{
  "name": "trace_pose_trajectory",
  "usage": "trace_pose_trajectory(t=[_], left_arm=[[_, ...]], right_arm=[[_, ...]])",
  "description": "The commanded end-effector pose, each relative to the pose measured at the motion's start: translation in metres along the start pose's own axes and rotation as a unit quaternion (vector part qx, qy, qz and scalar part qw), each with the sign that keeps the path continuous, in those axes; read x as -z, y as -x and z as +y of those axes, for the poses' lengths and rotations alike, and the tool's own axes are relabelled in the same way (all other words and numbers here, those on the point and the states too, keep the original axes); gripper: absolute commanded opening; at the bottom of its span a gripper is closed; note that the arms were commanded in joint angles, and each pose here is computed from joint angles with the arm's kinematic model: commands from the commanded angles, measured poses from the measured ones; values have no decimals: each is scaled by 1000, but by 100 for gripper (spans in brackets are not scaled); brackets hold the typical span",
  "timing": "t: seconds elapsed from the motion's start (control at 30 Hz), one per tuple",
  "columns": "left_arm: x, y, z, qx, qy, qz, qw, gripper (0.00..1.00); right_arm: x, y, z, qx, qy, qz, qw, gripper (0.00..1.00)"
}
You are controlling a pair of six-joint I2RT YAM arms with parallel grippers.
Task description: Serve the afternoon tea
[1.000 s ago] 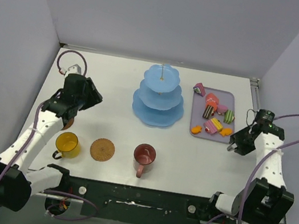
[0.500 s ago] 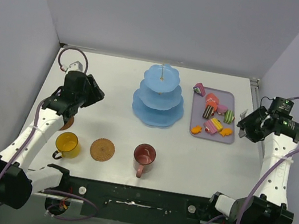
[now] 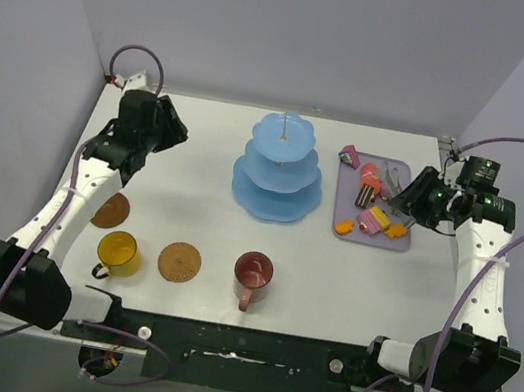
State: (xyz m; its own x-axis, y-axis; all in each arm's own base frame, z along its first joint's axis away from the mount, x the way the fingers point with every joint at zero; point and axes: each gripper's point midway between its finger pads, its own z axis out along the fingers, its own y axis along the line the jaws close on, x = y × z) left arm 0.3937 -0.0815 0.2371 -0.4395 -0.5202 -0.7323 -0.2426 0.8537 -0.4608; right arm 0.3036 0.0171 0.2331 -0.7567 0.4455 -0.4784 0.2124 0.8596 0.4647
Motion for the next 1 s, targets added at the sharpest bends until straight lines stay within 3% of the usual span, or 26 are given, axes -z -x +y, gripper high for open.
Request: trace_pose_trajectory(t=[0.0,0.1,0.2,0.3,0.4,0.67,0.97], left_arm=[[7,56,-22,-47,-31,-83,995,52],[-2,46,-17,-81,-25,-83,993,52],[-1,38,-16,-180,9,-99,979,60],[-6,39,12,-92,21,-78,992,61],[-6,37,16,-56,10,-73,996,61],[-11,27,25,-29,13,-55,998,61],[-14,37,27,-31,22,-55,998,61]], right_arm=[[-1,12,16,67,29,-24,997,35],[-6,7,1,88,-32,-5,996,35],[-6,3,-11,104,-73,2,992,35],[-10,2,-9,104,-69,13,992,35],[-14,9,0,103,-51,8,993,36],[-29,7,16,91,-25,35,995,36],[-42,-22,3,74,-51,74,993,38]])
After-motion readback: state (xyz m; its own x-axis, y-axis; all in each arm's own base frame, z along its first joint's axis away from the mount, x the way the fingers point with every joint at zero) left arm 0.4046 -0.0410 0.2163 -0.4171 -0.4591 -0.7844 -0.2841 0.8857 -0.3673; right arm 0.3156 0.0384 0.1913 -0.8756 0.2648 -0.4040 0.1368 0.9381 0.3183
